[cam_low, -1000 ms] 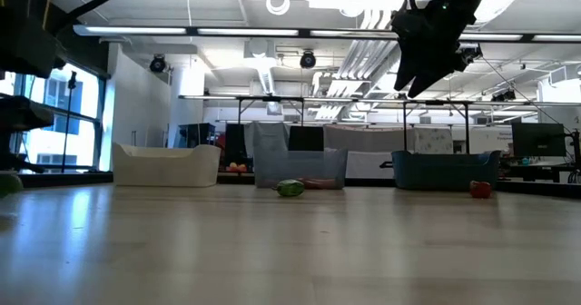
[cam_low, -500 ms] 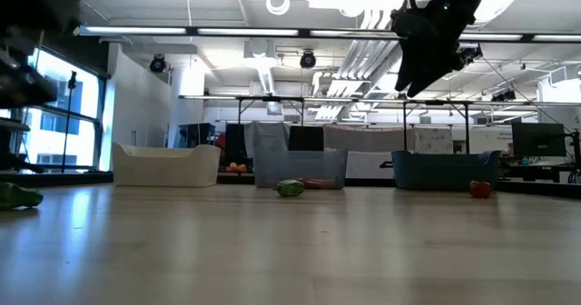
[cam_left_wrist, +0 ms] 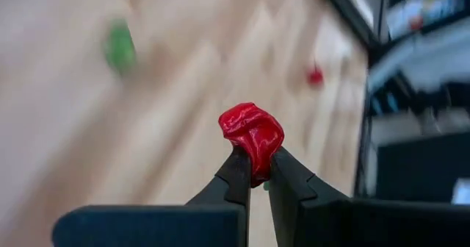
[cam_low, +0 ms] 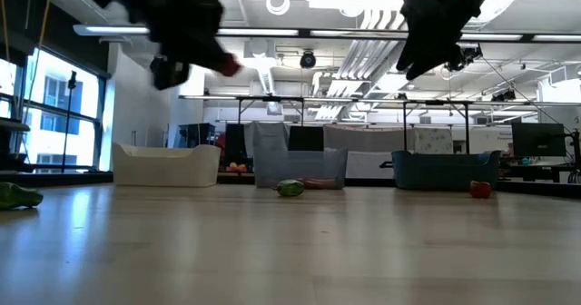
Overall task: Sort produce into baskets
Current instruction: Put the bottom left red bell pepper into the blue bin, then put the top green bell pepper into the blue bin
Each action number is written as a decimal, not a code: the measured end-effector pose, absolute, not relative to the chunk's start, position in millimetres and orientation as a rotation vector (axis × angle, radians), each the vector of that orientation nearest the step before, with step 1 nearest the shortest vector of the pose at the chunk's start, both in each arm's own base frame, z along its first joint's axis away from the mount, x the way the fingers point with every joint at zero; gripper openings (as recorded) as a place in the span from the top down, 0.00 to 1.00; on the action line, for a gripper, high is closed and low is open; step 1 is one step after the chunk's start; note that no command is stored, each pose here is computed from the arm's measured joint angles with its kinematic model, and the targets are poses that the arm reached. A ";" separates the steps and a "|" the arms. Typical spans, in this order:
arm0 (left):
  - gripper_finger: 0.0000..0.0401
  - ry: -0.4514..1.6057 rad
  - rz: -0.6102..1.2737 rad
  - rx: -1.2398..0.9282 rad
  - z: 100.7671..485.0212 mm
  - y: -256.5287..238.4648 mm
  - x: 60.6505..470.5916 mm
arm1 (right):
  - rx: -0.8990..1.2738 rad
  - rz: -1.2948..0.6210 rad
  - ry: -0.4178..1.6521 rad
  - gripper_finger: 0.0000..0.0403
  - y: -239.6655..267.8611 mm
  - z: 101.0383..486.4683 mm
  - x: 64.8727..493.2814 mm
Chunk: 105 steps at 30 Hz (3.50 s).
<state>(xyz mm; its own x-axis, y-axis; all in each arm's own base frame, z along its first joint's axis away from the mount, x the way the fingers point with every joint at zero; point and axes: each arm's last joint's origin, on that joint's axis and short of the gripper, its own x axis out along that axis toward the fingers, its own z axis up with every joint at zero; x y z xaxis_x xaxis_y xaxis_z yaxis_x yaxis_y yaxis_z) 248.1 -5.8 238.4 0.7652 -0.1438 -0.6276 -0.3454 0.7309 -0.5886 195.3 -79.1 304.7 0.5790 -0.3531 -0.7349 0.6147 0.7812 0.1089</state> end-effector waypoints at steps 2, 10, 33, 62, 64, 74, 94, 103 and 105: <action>0.98 0.655 0.165 -0.737 242.0 15.3 265.7 | 0.361 -0.597 0.729 0.50 -84.4 311.6 185.4; 0.98 0.497 0.277 -0.614 262.4 99.9 355.1 | 0.332 -0.683 0.657 0.64 -101.3 326.3 152.6; 0.98 0.278 0.210 -0.757 225.8 188.4 520.0 | 0.364 -0.795 0.601 0.85 -119.6 331.1 135.4; 0.77 0.298 0.340 -0.777 171.8 219.6 541.7 | 0.432 -0.863 0.573 0.86 -120.2 330.8 134.3; 0.75 0.294 0.342 -0.778 172.0 221.6 541.0 | 0.442 -0.867 0.569 0.83 -120.2 330.8 134.3; 0.73 0.242 0.253 -0.735 183.9 232.1 537.6 | 0.445 -0.867 0.582 0.70 -119.7 329.8 133.7; 1.00 0.087 0.288 -0.379 198.1 164.4 467.4 | 0.342 -0.714 0.602 0.98 -109.4 331.7 144.6; 1.00 0.218 0.236 -0.274 208.1 109.9 396.7 | 0.336 -0.469 0.627 0.99 -93.8 328.1 162.8; 1.00 0.252 0.246 -0.278 213.5 96.9 377.5 | 0.328 -0.386 0.624 0.99 -89.5 326.7 172.7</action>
